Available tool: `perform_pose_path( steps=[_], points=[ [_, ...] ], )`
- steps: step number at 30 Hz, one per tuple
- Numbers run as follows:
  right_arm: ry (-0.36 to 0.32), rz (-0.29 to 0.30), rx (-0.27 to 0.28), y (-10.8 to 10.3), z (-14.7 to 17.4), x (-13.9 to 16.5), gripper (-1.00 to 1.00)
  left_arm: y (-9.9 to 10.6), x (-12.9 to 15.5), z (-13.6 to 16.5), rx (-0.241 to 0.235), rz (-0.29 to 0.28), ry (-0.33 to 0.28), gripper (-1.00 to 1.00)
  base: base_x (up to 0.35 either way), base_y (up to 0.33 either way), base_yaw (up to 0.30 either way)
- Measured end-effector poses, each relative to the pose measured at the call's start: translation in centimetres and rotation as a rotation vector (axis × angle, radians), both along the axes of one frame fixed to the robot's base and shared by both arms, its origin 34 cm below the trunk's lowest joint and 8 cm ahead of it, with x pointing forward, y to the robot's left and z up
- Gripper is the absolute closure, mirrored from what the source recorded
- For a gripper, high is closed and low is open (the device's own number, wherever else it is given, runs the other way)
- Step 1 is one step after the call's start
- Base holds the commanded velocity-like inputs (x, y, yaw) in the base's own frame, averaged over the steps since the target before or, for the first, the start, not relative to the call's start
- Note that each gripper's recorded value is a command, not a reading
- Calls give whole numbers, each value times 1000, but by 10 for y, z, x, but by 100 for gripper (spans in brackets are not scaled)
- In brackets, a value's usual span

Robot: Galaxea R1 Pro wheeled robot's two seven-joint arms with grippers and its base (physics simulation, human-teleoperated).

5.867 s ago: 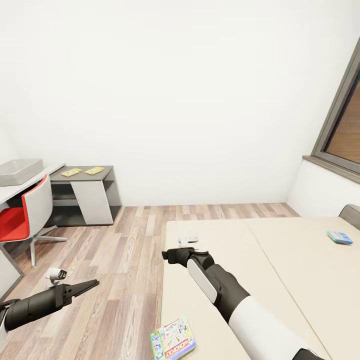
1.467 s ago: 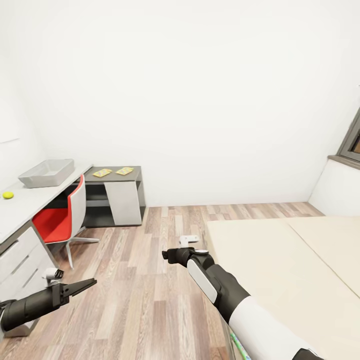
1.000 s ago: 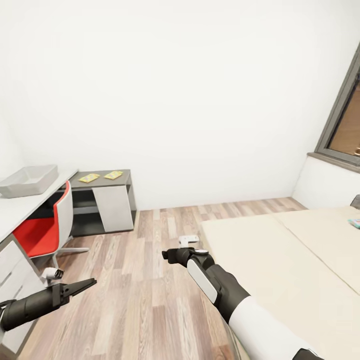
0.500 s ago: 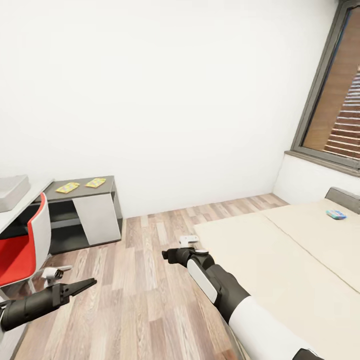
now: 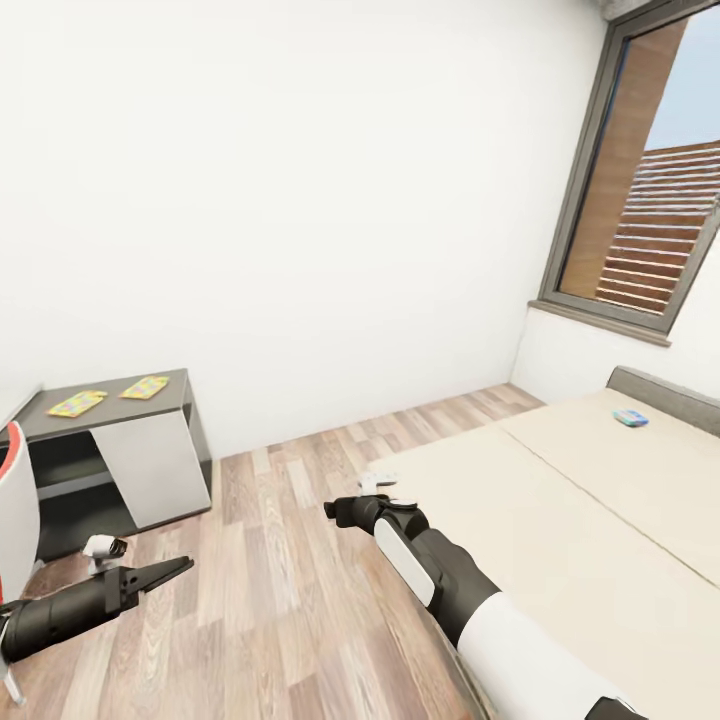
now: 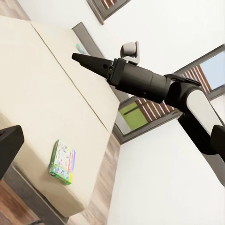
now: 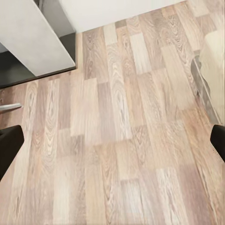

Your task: Put all the toys in the child's room - the three board games (two on the bed and one on the table), the two jigsaw puzzles on the table, and the tennis ball on the table - inside the toy box on the table in the child's room.

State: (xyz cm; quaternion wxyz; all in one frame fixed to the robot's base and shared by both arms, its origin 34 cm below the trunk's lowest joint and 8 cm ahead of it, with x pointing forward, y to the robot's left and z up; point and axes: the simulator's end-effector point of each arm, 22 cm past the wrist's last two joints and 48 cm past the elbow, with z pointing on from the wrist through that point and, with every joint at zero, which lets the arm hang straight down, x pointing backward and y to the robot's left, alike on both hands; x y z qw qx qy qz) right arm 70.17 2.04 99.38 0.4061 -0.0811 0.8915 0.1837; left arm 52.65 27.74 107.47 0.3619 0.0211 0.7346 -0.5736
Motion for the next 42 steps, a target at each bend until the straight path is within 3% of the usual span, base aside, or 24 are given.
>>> perform_pose_path(
  steps=[14, 42],
  points=[
    [-11, 0, 0, 0, 6, 0, -100, 0, -1, 4, 0, -1, -11, -100, 136, 64, -257],
    [-32, 0, -1, 0, 19, 0, -100, 0, -2, 14, 0, 0, -33, -100, 5, 38, -257]
  ],
)
